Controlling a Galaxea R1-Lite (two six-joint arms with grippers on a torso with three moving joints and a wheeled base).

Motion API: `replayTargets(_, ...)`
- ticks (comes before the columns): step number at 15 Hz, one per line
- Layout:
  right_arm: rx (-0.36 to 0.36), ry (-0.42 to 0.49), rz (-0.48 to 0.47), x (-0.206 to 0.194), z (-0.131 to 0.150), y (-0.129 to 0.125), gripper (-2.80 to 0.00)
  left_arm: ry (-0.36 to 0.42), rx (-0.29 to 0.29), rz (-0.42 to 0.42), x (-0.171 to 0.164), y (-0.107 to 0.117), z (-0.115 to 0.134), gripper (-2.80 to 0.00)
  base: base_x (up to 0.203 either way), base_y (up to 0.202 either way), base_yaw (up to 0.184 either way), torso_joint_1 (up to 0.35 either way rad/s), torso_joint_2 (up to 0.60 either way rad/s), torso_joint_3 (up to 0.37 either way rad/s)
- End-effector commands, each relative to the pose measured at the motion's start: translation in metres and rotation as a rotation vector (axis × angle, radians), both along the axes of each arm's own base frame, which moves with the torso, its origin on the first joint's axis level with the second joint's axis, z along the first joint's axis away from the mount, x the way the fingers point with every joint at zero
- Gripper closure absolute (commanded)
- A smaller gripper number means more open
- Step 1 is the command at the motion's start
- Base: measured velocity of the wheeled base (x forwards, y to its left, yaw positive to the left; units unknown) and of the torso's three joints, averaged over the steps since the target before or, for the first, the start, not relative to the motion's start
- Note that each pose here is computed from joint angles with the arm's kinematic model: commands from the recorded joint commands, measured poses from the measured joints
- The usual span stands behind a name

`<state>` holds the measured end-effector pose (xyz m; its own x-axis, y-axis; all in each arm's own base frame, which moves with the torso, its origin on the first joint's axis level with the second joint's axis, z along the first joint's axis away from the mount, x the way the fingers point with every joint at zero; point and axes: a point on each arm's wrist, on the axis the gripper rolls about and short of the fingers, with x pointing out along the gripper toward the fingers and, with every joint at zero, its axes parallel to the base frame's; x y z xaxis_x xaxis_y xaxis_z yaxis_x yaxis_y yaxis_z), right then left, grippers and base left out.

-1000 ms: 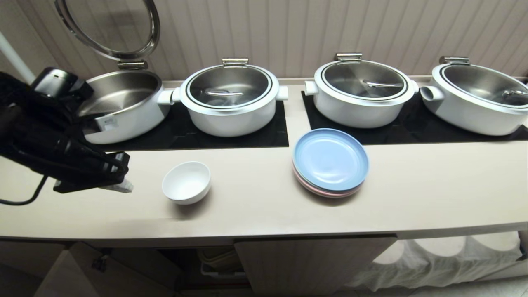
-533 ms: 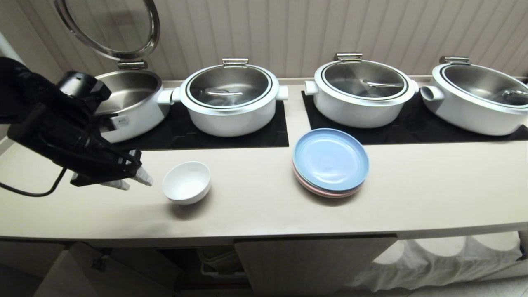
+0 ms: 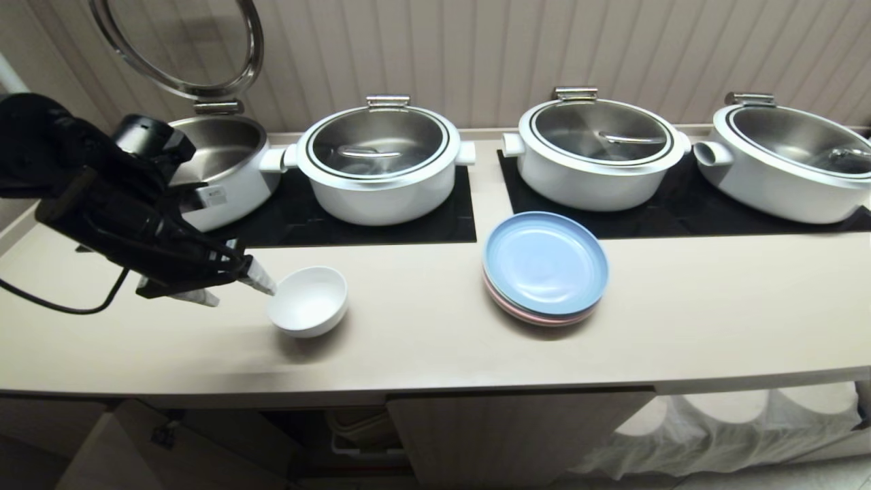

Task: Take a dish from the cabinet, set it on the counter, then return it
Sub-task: Pick up the bowl from the table

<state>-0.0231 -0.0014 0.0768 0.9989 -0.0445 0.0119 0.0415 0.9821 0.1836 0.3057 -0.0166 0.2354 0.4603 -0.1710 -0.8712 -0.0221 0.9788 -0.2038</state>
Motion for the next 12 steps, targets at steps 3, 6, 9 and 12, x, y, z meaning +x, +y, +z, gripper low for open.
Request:
replayTargets(3,0.001,0.001,0.0,0.0,0.0,0.0,0.0,-0.005,0.0,-0.007,0.015,-0.004,-0.008,-2.8,0.0,0.0,0.0,0.0,0.0,0.0)
replayTargets(6,0.001,0.001,0.0,0.0,0.0,0.0,0.0,0.01,0.004,0.001,0.02,-0.003,-0.014,-2.8,0.0,0.0,0.0,0.0,0.0,0.0)
replayTargets(9,0.001,0.001,0.0,0.0,0.0,0.0,0.0,0.025,0.012,-0.001,0.024,-0.003,-0.02,-2.8,0.0,0.0,0.0,0.0,0.0,0.0)
replayTargets(12,0.002,0.001,0.0,0.0,0.0,0.0,0.0,0.05,0.025,0.006,0.03,-0.004,-0.028,-2.8,0.0,0.0,0.0,0.0,0.0,0.0)
